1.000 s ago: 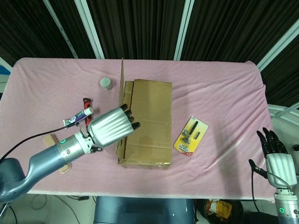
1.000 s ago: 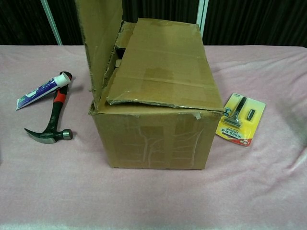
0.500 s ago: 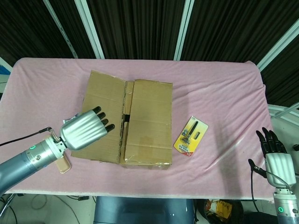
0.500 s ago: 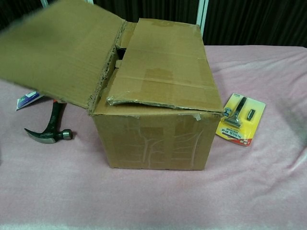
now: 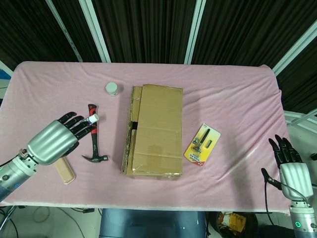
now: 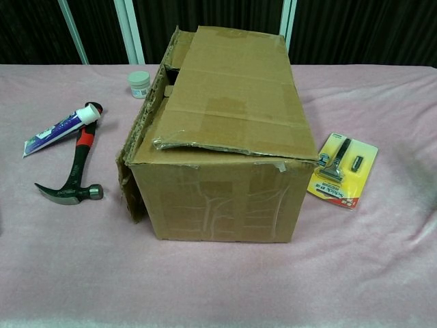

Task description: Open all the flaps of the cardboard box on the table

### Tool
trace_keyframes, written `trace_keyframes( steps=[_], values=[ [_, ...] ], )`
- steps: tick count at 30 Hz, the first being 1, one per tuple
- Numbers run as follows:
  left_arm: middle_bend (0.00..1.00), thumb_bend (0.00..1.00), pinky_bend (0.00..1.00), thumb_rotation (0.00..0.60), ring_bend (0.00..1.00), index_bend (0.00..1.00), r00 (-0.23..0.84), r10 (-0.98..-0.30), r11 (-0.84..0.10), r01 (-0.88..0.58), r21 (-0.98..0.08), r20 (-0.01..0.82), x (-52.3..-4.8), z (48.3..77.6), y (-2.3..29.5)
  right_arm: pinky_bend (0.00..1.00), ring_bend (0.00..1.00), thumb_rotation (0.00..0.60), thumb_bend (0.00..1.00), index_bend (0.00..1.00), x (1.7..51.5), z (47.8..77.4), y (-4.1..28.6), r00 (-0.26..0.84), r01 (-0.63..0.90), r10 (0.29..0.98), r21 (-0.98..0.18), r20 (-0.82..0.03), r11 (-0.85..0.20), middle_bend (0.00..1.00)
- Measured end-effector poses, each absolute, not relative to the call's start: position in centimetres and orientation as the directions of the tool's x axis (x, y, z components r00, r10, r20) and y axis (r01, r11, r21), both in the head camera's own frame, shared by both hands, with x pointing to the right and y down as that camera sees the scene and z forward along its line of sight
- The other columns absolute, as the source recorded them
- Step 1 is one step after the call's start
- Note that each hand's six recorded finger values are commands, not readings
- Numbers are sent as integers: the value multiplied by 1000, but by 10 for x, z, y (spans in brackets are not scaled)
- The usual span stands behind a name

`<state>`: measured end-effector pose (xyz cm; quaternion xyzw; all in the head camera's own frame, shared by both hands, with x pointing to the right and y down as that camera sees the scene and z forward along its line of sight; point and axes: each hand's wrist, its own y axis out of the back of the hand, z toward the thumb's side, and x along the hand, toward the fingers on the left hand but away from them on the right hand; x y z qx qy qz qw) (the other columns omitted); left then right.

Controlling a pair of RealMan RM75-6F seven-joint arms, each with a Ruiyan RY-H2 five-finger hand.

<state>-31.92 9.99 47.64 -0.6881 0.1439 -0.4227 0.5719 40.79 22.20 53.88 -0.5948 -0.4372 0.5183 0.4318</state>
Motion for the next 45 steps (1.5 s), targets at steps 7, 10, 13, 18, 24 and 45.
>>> trace_keyframes(
  steps=[7, 10, 13, 18, 24, 45],
  values=[
    [39, 278, 47, 600, 9, 26, 382, -860, -362, 12, -932, 338, -388, 493, 150, 226, 20, 600, 412, 1, 373, 519, 208, 259, 53, 942, -971, -213, -234, 47],
    [38, 278, 45, 600, 9, 22, 278, -904, -353, -55, -934, 325, -415, 499, 174, 226, 33, 600, 471, 39, 354, 512, 194, 340, 23, 919, -975, -201, -222, 76],
    [38, 278, 45, 600, 9, 22, 203, -932, -325, -95, -941, 302, -437, 501, 191, 226, 50, 600, 511, 78, 335, 506, 176, 406, 2, 893, -977, -192, -211, 108],
    [36, 278, 45, 600, 9, 23, 138, -961, -259, -160, -952, 238, -456, 502, 208, 232, 80, 600, 559, 114, 296, 497, 145, 507, -32, 843, -981, -180, -190, 146],
    [34, 278, 45, 600, 9, 23, 120, -970, -228, -161, -960, 210, -469, 512, 215, 254, 121, 600, 696, 188, 239, 492, 110, 618, -74, 767, -983, -176, -166, 208],
    [35, 278, 45, 600, 9, 22, 113, -957, -284, -201, -937, 266, -478, 533, 213, 273, 213, 600, 927, 425, 23, 521, 94, 866, -59, 467, -964, -180, -260, 401]
  ],
)
